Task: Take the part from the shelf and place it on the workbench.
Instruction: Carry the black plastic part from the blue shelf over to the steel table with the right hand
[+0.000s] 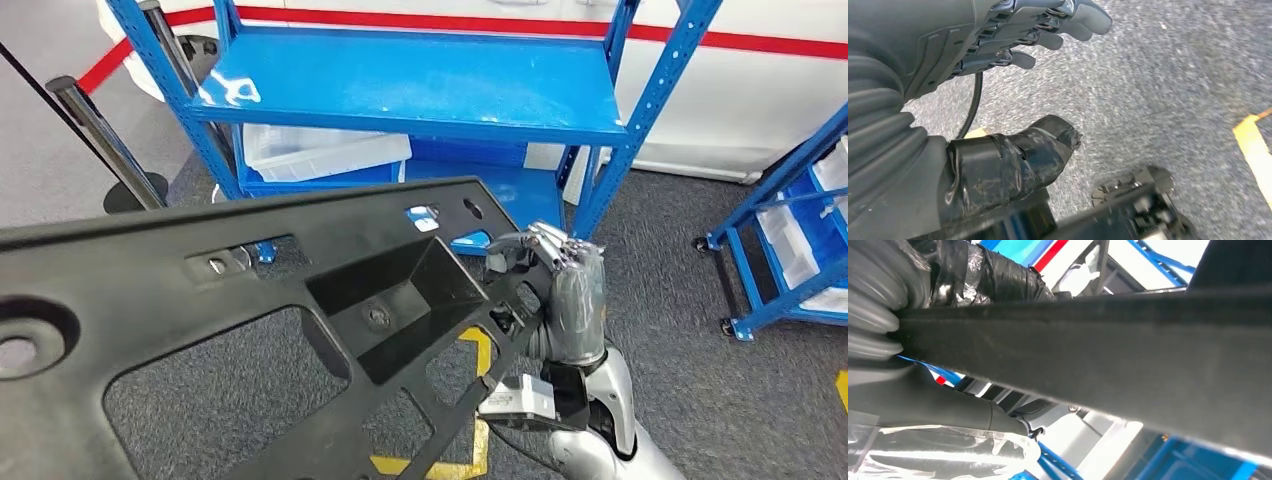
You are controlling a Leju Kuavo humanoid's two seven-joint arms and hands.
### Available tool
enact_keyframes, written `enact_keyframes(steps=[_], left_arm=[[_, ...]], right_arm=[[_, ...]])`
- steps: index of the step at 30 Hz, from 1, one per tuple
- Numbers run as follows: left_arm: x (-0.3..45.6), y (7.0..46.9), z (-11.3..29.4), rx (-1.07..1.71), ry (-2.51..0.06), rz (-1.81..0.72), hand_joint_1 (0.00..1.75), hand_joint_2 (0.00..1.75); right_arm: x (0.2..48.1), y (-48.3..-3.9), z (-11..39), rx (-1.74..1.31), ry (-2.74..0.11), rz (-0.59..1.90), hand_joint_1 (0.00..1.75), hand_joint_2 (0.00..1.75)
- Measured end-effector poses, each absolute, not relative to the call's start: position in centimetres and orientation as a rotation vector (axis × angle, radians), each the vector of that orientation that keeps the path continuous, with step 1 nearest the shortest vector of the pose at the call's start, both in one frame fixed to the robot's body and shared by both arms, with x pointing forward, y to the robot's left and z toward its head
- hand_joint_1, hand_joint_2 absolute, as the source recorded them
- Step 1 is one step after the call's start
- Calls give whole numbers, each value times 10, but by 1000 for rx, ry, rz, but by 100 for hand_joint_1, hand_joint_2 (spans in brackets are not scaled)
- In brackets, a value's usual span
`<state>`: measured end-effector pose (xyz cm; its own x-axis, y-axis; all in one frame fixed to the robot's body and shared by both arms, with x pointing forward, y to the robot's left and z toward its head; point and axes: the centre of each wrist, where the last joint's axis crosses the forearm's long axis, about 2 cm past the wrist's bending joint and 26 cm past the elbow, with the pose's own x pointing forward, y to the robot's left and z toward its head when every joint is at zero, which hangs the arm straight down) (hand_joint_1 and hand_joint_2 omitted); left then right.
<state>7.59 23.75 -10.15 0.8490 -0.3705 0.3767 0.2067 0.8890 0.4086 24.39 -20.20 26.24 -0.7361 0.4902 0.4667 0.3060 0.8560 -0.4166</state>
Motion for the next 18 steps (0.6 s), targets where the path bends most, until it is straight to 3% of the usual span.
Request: enact_keyframes(steps=[18], left_arm=[[71, 239, -102, 371, -458, -328, 0, 175]], right_arm=[[243, -203, 261, -573, -2439, 422, 175, 175]])
